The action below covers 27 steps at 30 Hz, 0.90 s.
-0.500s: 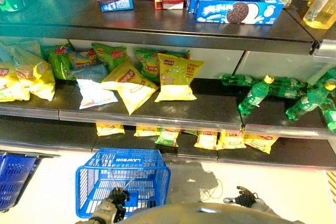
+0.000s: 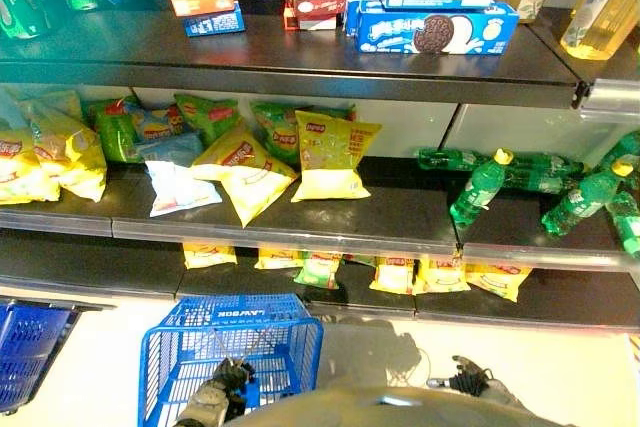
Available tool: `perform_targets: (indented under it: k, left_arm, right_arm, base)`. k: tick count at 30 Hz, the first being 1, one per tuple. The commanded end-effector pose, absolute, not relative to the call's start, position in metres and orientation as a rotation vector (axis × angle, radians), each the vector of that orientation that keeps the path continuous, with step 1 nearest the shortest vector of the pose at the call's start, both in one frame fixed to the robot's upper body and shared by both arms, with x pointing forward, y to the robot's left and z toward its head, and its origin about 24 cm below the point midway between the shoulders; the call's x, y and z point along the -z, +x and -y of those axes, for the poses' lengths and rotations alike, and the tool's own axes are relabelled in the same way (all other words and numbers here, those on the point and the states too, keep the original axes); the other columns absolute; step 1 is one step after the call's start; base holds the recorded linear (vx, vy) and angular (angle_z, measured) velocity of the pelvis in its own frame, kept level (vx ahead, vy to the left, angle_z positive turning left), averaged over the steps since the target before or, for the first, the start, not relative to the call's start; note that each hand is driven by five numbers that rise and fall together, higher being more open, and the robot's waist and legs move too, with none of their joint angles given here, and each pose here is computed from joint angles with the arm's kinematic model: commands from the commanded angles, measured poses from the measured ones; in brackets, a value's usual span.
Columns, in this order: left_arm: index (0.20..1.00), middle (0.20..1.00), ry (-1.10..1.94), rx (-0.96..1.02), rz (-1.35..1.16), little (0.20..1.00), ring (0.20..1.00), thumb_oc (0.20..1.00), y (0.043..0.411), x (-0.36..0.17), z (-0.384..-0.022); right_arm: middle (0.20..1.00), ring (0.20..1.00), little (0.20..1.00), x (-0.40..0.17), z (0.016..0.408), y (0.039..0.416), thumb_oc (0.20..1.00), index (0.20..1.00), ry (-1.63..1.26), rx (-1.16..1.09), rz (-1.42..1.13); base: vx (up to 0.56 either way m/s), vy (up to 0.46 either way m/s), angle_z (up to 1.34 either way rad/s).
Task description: Pick up the snacks into the basket
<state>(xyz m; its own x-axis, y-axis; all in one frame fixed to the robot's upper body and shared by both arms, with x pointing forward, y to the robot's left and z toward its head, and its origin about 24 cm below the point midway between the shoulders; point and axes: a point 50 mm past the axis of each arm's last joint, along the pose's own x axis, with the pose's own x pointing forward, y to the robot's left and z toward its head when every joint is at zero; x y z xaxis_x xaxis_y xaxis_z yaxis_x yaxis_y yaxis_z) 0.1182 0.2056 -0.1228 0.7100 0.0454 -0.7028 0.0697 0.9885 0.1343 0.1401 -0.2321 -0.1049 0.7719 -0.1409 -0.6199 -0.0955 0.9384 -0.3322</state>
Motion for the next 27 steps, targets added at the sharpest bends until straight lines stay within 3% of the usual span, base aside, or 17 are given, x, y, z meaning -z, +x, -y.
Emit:
perform_targets:
  k: [1, 5, 14, 21, 27]
  left_arm:
    - [0.200, 0.200, 0.171, -0.010, -0.571, 0.200, 0.200, 0.200, 0.157, 0.097, -0.225]
    - [0.200, 0.200, 0.099, -0.018, -0.222, 0.200, 0.200, 0.200, 0.189, 0.029, -0.227]
    - [0.200, 0.200, 0.031, 0.007, 0.061, 0.200, 0.200, 0.200, 0.206, -0.031, -0.216]
    - [0.200, 0.200, 0.022, 0.057, 0.190, 0.200, 0.200, 0.200, 0.206, -0.063, -0.209]
    - [0.200, 0.200, -0.034, 0.109, 0.309, 0.200, 0.200, 0.200, 0.210, -0.091, -0.198]
  right_arm:
    - [1.000, 1.000, 1.000, 0.066, 0.245, 0.187, 1.000, 1.000, -0.342, 0.065, -0.453]
    - [1.000, 1.000, 1.000, -0.035, 0.234, 0.233, 1.000, 1.000, -0.279, 0.041, 0.043]
    - [1.000, 1.000, 1.000, -0.128, 0.212, 0.277, 1.000, 1.000, -0.190, 0.038, 0.441]
    - [1.000, 1.000, 1.000, -0.154, 0.190, 0.307, 1.000, 1.000, -0.199, -0.015, 0.489]
    - [1.000, 1.000, 1.000, -0.146, 0.162, 0.348, 1.000, 1.000, -0.142, -0.075, 0.356]
  base:
    - [0.04, -0.013, 0.03]
    - [0.05, -0.005, 0.00]
    - [-0.03, -0.005, 0.04]
    - [-0.05, -0.003, 0.09]
    - [-0.13, 0.008, 0.07]
